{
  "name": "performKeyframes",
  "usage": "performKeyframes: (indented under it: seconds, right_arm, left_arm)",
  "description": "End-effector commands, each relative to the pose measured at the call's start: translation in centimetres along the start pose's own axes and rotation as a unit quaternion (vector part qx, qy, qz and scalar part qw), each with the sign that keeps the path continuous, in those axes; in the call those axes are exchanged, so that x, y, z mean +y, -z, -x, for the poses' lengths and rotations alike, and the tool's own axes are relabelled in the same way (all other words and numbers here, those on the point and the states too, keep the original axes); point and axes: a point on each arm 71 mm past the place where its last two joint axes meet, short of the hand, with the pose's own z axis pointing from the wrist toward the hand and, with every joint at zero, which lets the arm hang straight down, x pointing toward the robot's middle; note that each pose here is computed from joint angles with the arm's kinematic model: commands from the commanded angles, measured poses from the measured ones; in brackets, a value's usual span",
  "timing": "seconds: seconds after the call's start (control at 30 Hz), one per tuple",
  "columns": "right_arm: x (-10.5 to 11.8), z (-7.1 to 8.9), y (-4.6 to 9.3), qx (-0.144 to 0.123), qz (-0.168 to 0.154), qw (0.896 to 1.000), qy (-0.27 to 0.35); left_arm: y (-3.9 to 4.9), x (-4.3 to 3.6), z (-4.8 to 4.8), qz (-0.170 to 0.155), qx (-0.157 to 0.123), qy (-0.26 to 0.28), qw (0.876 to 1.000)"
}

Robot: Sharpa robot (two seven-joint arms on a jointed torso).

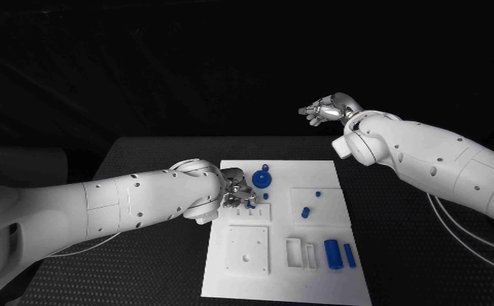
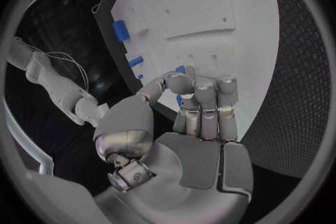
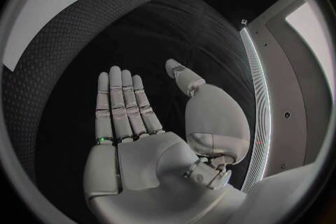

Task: Assemble the parts on the task board

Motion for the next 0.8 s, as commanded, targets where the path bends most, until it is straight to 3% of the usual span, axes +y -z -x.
performKeyframes:
  seconds: [0.03, 0.2, 0.8]
  right_arm:
    - [0.15, -0.06, -0.02, 0.001, 0.007, 1.000, -0.001]
    - [0.16, -0.08, -0.04, 0.001, 0.007, 1.000, -0.001]
    - [0.23, -0.23, -0.03, 0.005, 0.007, 1.000, -0.003]
  left_arm:
    - [0.05, -0.14, -0.34, -0.002, 0.020, -0.004, 1.000]
    - [0.05, -0.36, -0.45, -0.005, 0.014, -0.023, 1.000]
    - [-0.09, 0.02, -0.71, 0.003, 0.007, -0.042, 0.999]
